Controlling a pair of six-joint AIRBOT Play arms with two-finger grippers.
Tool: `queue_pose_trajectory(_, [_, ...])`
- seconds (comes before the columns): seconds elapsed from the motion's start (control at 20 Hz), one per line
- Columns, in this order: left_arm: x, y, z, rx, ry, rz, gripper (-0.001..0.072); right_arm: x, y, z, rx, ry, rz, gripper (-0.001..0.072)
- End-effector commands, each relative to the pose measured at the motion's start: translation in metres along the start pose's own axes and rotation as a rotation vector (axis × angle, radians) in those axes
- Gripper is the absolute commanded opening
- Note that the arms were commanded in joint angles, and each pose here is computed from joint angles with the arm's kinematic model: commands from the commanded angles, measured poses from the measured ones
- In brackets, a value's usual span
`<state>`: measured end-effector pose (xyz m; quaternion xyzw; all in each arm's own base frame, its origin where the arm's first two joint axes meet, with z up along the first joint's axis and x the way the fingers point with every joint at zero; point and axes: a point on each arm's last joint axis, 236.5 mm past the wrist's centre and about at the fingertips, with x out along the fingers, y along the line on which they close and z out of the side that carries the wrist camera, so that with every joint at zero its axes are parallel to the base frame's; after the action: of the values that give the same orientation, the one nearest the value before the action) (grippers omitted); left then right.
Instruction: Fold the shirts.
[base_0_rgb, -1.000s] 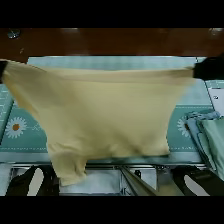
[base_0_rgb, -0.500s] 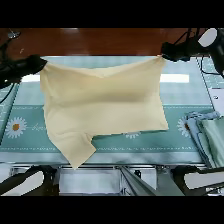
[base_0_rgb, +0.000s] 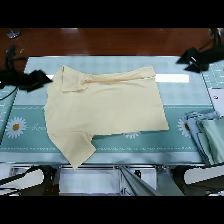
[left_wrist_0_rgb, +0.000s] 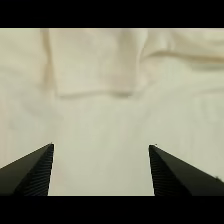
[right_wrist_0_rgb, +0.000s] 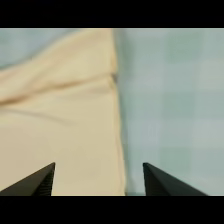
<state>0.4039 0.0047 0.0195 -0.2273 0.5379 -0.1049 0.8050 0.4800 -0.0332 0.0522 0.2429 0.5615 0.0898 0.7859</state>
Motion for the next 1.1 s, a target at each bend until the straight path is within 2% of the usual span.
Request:
queue_pose_trajectory(0.0, [-0.015,0.05,-0.123,-0.287,0.314,0.002,0.0702,-0.018,-0.049,-0.072,0.111,0.106,-0.045,0.0623])
queue_pose_trajectory(0.1, [-0.009,0.068,-0.175,-0.448,0.329,-0.005,0.0701,-0.005,-0.037,-0.093,0.171,-0.01,0.025,0.0623])
queue_pose_trajectory(0.2, [-0.005,0.073,-0.215,-0.549,0.345,-0.028,0.0701,0.009,-0.016,-0.127,0.151,-0.057,0.081,0.0623])
queue_pose_trajectory(0.5, [-0.002,0.075,-0.227,-0.608,0.284,-0.05,0.0701,0.038,0.017,-0.204,0.081,0.027,0.136,0.0623])
queue_pose_trajectory(0.75, [0.024,0.047,-0.218,-0.635,0.17,-0.217,0.07,0.046,0.028,-0.19,0.089,-0.035,0.133,0.0623])
queue_pose_trajectory(0.95, [0.029,0.047,-0.214,-0.657,0.131,-0.225,0.0694,0.015,-0.043,-0.162,0.193,-0.134,-0.025,0.0623])
queue_pose_trajectory(1.0, [0.03,0.048,-0.213,-0.654,0.127,-0.222,0.057,0.006,-0.064,-0.167,0.237,-0.125,-0.06,0.0623])
queue_pose_trajectory(1.05, [0.031,0.044,-0.214,-0.621,0.132,-0.229,0.0195,0.001,-0.08,-0.182,0.277,-0.081,-0.086,0.0623])
